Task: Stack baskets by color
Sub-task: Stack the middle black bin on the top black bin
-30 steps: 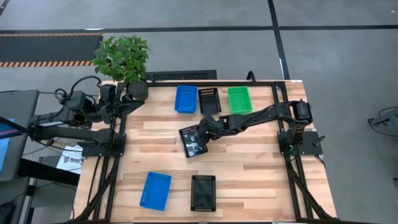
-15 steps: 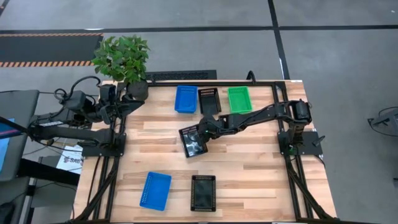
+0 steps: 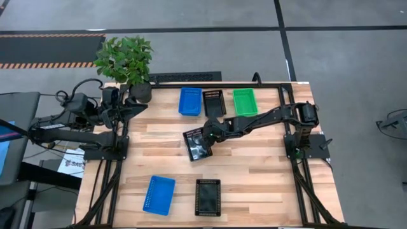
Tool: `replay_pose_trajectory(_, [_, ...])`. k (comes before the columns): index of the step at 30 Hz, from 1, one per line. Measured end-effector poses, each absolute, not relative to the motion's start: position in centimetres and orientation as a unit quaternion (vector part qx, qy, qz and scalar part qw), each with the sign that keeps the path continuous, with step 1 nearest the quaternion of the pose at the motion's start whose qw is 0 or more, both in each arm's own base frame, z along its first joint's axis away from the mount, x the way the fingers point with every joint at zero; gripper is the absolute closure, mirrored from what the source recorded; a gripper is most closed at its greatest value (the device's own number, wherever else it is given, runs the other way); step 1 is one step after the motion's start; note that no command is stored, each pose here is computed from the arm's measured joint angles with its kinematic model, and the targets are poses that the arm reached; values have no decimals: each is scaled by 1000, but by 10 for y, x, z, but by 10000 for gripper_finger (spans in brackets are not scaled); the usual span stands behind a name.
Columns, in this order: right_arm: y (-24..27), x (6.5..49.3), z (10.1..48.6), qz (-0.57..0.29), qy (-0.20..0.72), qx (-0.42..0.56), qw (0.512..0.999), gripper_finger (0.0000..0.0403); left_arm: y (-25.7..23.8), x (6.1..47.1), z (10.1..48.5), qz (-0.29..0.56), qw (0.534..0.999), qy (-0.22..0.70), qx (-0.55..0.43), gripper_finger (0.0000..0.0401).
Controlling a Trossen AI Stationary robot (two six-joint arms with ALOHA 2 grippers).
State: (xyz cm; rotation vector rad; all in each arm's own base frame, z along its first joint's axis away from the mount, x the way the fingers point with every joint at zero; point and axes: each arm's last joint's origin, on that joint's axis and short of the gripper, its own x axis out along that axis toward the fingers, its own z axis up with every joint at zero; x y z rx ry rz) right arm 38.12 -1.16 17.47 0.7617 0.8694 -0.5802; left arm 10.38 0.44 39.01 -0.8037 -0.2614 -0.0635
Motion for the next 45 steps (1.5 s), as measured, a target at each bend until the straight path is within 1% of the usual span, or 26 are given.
replay_pose_trajectory(7, [-12,381,175,-271,405,348,801,179,4,104,390,-32,912,-126,-389,279])
replay_pose_trajectory(14, [-12,382,168,-267,418,337,800,206,4,104,390,-32,912,-126,-389,279])
replay_pose_trajectory(24, [-17,383,170,-259,415,337,804,230,4,104,390,-32,912,-126,-389,279])
replay_pose_trajectory(32, [-14,389,155,-241,427,347,799,250,4,104,390,-33,912,-126,-389,279])
replay_pose_trajectory(34, [-15,388,153,-248,432,351,793,267,4,104,390,-33,912,-126,-389,279])
replay_pose_trajectory(36, [-16,388,154,-250,427,356,792,295,4,104,390,-33,912,-126,-389,279])
replay_pose_trajectory(40, [-15,392,161,-252,428,360,790,379,4,104,390,-33,912,-125,-389,279])
replay_pose_trajectory(41, [-15,394,165,-249,425,362,792,388,4,104,390,-33,912,-126,-389,279])
replay_pose_trajectory(45, [-21,404,187,-220,408,370,805,392,4,104,390,-33,912,-126,-389,279])
